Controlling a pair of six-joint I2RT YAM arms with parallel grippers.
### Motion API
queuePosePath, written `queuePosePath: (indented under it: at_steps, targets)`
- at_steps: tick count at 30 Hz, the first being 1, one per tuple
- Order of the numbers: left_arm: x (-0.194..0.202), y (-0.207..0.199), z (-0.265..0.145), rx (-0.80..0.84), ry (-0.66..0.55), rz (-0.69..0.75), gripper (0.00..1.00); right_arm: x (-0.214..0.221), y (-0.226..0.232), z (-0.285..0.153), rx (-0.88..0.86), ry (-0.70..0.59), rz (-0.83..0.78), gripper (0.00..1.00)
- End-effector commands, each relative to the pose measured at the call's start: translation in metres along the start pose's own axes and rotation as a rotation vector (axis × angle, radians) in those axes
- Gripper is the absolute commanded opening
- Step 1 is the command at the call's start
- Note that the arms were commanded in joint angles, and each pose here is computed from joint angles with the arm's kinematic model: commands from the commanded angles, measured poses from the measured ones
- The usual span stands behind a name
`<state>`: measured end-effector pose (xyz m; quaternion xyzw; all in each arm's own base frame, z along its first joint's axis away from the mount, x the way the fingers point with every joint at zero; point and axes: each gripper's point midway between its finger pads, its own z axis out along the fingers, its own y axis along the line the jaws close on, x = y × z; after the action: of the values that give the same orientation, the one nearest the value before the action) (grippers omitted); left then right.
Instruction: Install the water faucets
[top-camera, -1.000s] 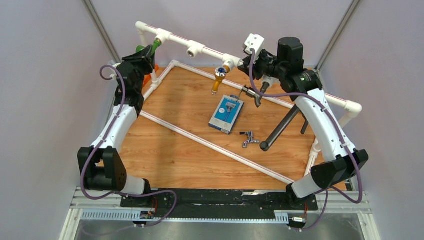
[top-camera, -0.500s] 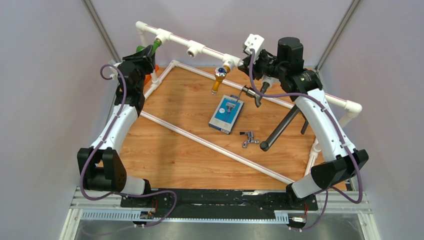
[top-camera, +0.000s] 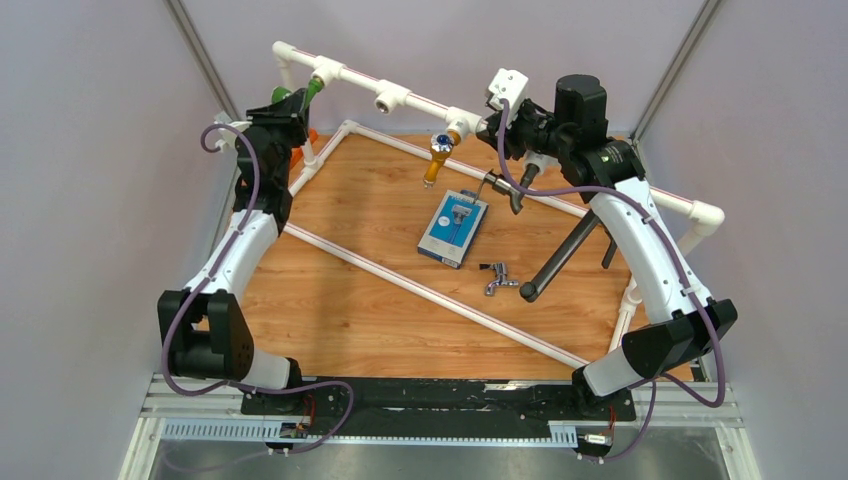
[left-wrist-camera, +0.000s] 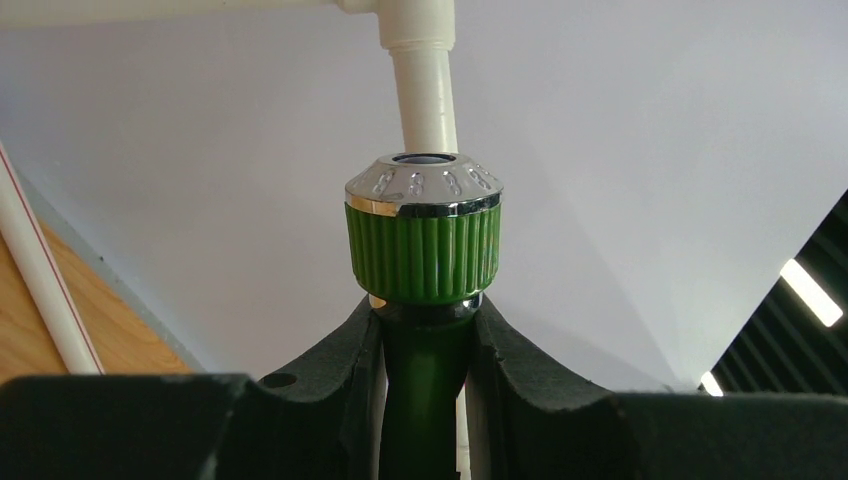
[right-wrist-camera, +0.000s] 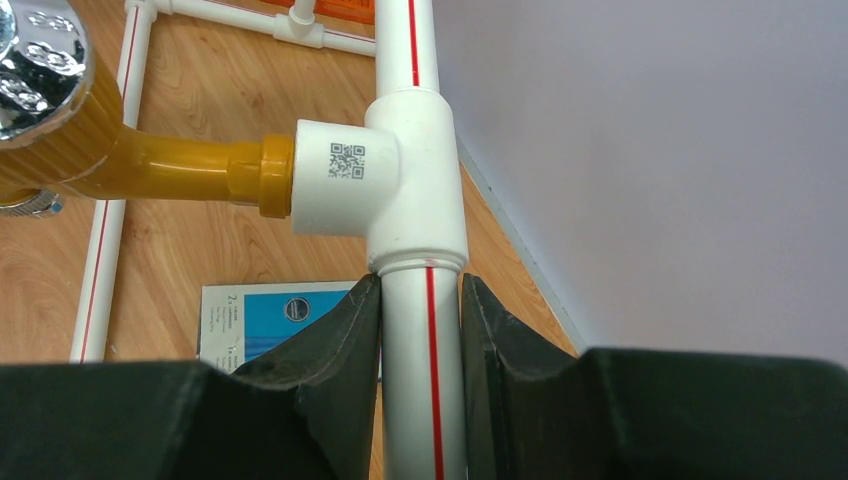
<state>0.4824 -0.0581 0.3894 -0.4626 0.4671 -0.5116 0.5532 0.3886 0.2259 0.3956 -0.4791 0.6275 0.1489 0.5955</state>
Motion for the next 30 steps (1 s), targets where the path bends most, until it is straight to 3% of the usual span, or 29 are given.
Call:
queuePosePath:
  at_steps: [1,8,17,30]
  targets:
    - [0.086,-0.006,-0.016,0.116,0.317,0.138,0.0,-0.029,0.083,-0.016,-0.278,-0.065,0.083,0.0]
    - [0.082,-0.002,-0.018,0.167,0.294,0.257,0.0,-0.03,0.085,-0.017,-0.281,-0.067,0.075,0.0]
    - [0.095,0.011,-0.021,0.249,0.355,0.367,0.0,-0.033,0.087,-0.02,-0.283,-0.074,0.059,0.0]
    - [0.093,0.029,-0.019,0.253,0.371,0.573,0.0,-0.034,0.091,-0.024,-0.292,-0.077,0.042,0.0]
